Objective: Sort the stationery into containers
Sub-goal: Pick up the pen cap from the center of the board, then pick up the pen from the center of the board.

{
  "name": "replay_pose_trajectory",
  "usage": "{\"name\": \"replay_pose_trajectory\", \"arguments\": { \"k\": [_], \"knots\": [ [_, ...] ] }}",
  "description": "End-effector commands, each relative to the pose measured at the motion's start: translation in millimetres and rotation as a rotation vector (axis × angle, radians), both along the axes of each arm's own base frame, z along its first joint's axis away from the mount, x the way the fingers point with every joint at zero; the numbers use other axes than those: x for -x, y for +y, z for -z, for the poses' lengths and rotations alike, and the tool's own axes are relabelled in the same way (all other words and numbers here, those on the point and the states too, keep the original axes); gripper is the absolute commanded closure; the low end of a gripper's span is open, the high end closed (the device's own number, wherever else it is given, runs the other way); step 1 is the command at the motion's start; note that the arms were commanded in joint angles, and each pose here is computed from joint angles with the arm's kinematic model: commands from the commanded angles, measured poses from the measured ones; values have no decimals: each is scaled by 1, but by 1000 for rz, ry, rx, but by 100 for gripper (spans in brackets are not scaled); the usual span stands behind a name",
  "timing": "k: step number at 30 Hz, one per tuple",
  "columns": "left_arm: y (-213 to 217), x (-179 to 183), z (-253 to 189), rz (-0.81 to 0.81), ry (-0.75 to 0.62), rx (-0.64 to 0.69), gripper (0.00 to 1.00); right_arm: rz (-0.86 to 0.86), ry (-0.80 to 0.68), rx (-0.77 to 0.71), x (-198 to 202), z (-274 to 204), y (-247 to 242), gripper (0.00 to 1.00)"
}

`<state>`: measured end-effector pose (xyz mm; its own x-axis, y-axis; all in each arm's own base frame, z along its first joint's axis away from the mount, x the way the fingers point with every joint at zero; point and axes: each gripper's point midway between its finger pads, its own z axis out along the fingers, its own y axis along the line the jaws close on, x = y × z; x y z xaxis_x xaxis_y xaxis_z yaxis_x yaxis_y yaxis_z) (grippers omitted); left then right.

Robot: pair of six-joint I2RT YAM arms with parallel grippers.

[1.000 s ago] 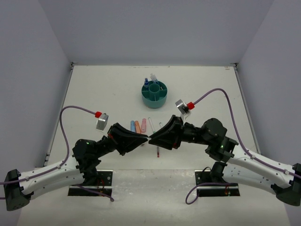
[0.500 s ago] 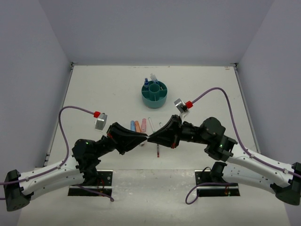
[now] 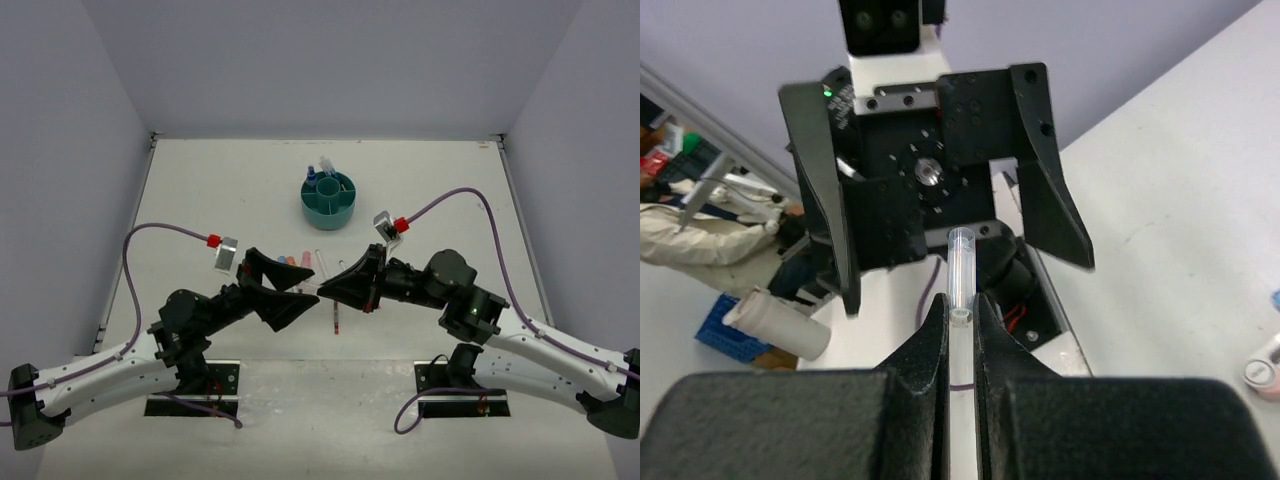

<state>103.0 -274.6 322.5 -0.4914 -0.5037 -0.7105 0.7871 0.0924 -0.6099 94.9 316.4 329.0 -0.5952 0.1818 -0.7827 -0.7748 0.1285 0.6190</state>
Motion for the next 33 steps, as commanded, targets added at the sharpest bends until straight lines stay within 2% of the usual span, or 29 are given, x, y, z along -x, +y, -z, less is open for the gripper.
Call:
{"name": "replay_pose_trajectory", "arguments": {
  "k": [1,3,8,9,10,12,14,15,16,19,23,25,33],
  "knots": [
    [26,-34,-8,-238,60,-65,0,122,-59,71,-23,-2,-20,100],
    [38,-46,2,-328,107,-118,0,173,-60,156,-35,11,-32,100],
    [84,-71,60,-585,240,-343,0,479,-14,424,-87,40,-96,100],
    [86,-72,68,-599,255,-373,0,473,7,501,-85,57,-102,100],
    [86,-75,77,-616,287,-403,0,521,27,604,-91,70,-117,100],
    [72,-74,112,-585,354,-561,0,593,56,761,-98,87,-141,100],
    [54,-76,139,-562,422,-690,0,662,71,855,-103,91,-160,100],
    [42,-73,159,-552,454,-801,0,710,81,896,-105,91,-172,100],
    [34,-75,174,-604,494,-891,0,738,92,919,-107,90,-180,100],
    [3,-45,185,-639,486,-1033,0,867,139,980,-114,83,-214,100],
    [-15,-34,211,-734,512,-1194,1,890,155,945,-114,75,-218,100],
    [-20,-32,226,-752,519,-1253,13,889,157,934,-114,72,-217,100],
    [-45,-47,249,-754,499,-1328,35,857,161,928,-112,75,-213,100]
  ]
}}
